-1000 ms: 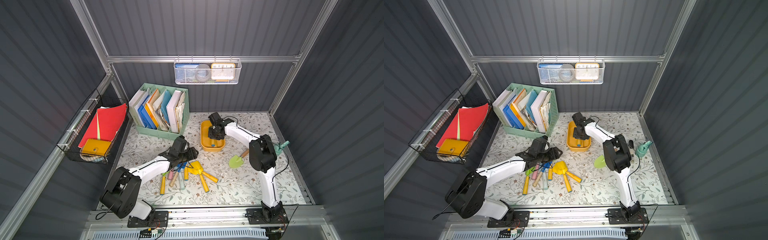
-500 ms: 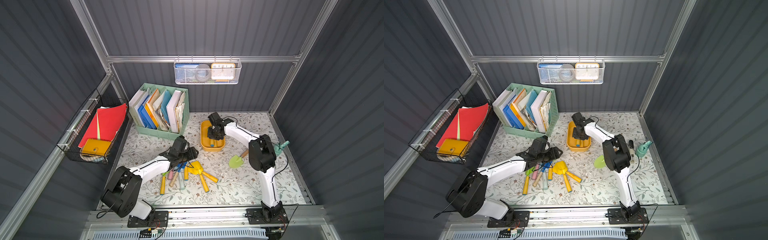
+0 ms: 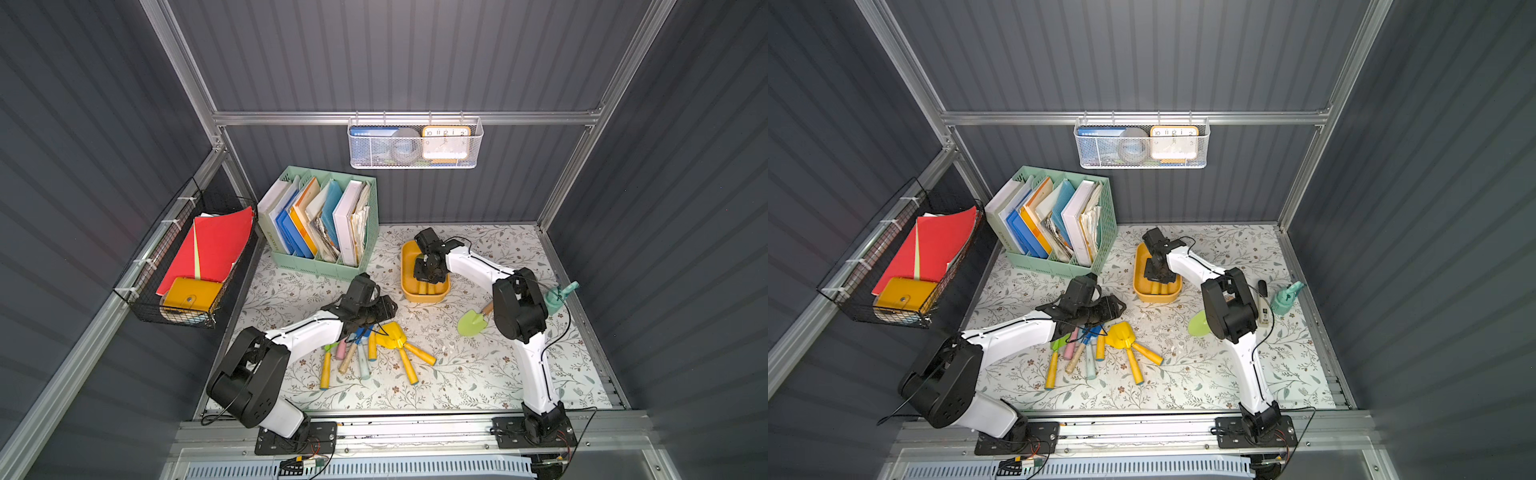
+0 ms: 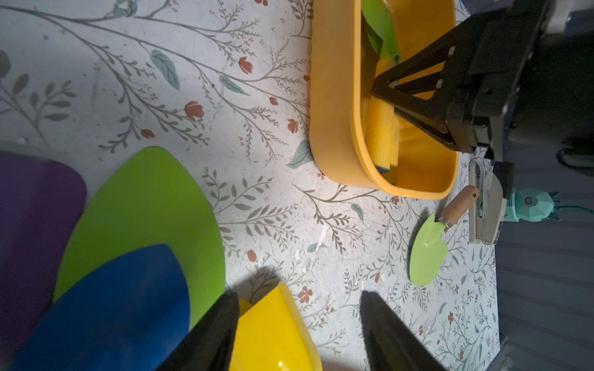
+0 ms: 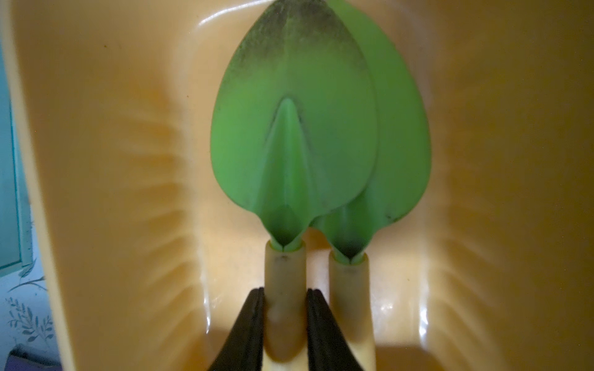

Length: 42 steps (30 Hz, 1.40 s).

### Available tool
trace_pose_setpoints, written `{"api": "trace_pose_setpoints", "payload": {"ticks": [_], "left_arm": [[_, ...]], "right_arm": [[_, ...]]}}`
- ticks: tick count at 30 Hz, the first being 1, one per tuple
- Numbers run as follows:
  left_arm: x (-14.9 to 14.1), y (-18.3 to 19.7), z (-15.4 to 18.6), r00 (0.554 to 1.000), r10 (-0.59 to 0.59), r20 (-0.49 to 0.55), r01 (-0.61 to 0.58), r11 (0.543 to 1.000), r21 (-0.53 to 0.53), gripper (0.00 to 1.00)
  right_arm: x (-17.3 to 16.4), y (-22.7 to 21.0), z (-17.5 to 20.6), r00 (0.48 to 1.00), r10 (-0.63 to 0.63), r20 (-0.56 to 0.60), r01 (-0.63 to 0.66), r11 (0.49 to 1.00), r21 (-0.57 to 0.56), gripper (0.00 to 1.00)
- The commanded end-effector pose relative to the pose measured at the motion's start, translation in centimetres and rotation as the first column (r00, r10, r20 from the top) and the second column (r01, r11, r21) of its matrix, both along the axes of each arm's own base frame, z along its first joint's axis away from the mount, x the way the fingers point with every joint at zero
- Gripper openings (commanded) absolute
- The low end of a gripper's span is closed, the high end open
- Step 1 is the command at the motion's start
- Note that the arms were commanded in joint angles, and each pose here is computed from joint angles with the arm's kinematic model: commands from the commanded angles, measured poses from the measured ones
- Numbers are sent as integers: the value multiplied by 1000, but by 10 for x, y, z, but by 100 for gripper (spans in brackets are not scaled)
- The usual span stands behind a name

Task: Put the shovel into the storage box
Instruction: Place the shovel in the storage box, then pick up the shovel from the center of the board.

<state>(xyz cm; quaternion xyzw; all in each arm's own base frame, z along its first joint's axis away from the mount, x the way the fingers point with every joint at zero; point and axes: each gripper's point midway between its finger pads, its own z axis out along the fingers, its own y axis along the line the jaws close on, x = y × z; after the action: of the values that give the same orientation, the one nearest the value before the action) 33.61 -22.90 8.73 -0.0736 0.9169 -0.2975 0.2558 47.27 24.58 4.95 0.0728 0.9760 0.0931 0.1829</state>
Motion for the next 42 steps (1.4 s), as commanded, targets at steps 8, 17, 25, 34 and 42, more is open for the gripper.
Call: {"api": "trace_pose_setpoints", "payload": {"ticks": [8, 17, 25, 34, 42], "left_arm": [[1, -5, 1, 1000, -3, -4, 3, 1000, -23, 65], [4, -3, 6, 1000, 15, 10, -15, 1000, -26, 66], [2, -2, 5, 1000, 26, 0, -26, 999, -31, 65], [7, -11, 5, 1000, 9, 1, -9, 998, -64, 65], [6, -18, 5, 1000, -9, -1, 9, 997, -72, 65]], "right_arm": [[-2, 5, 21, 1000, -1, 23, 0, 999, 40, 40], [-14, 14, 44, 997, 47, 60, -51, 997, 62, 40], [-40, 14, 61, 992, 96, 79, -102, 992, 70, 42], [-65, 6, 61, 991, 118, 64, -123, 989, 82, 44], [-93, -12, 65, 991, 101, 89, -109, 990, 87, 44]]}}
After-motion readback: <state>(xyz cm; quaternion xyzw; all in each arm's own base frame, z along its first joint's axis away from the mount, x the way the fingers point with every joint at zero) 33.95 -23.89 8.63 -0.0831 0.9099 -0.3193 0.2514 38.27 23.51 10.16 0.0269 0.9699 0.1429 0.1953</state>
